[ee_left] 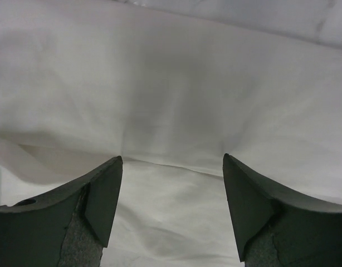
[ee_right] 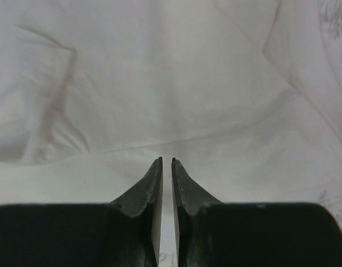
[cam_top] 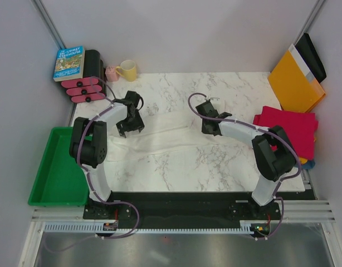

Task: Fold and stack the t-shirts
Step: Rotate the tshirt 90 degrees

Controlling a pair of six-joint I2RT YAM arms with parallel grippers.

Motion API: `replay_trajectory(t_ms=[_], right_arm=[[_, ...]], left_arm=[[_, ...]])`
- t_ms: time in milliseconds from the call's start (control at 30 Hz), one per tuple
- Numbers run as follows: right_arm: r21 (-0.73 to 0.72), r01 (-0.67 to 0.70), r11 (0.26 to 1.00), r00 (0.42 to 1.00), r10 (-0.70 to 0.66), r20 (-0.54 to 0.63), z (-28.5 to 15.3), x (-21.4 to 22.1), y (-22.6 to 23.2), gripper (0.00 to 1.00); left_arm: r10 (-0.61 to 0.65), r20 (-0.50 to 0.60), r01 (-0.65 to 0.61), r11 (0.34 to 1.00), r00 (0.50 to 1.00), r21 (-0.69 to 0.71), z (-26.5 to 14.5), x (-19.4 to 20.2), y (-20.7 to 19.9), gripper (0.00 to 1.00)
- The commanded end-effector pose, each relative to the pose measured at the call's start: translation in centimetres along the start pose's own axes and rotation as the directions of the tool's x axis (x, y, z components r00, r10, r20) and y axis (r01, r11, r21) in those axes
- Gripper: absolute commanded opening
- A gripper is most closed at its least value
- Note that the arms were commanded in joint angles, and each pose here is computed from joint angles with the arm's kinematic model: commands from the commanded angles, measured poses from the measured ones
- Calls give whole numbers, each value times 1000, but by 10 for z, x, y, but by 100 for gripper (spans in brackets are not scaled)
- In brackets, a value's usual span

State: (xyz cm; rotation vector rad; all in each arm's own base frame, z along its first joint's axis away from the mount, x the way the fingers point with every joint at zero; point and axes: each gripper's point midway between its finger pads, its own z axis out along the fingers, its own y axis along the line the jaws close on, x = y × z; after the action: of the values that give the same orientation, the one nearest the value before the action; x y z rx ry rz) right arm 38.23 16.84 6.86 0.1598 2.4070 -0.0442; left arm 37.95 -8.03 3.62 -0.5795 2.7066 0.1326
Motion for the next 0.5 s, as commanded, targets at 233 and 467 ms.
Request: replay_trajectory(t_ms=[233, 467], right_arm=[[97, -98, 990, 981, 113, -158, 53, 21, -26, 19], [164, -139, 977, 957, 175, -231, 90, 16, -44, 18]], left_arm=[[-1, -137, -11, 996, 991, -93, 22, 38, 34, 74], [40, -242, -63, 994, 969, -86, 25, 81, 41, 70]])
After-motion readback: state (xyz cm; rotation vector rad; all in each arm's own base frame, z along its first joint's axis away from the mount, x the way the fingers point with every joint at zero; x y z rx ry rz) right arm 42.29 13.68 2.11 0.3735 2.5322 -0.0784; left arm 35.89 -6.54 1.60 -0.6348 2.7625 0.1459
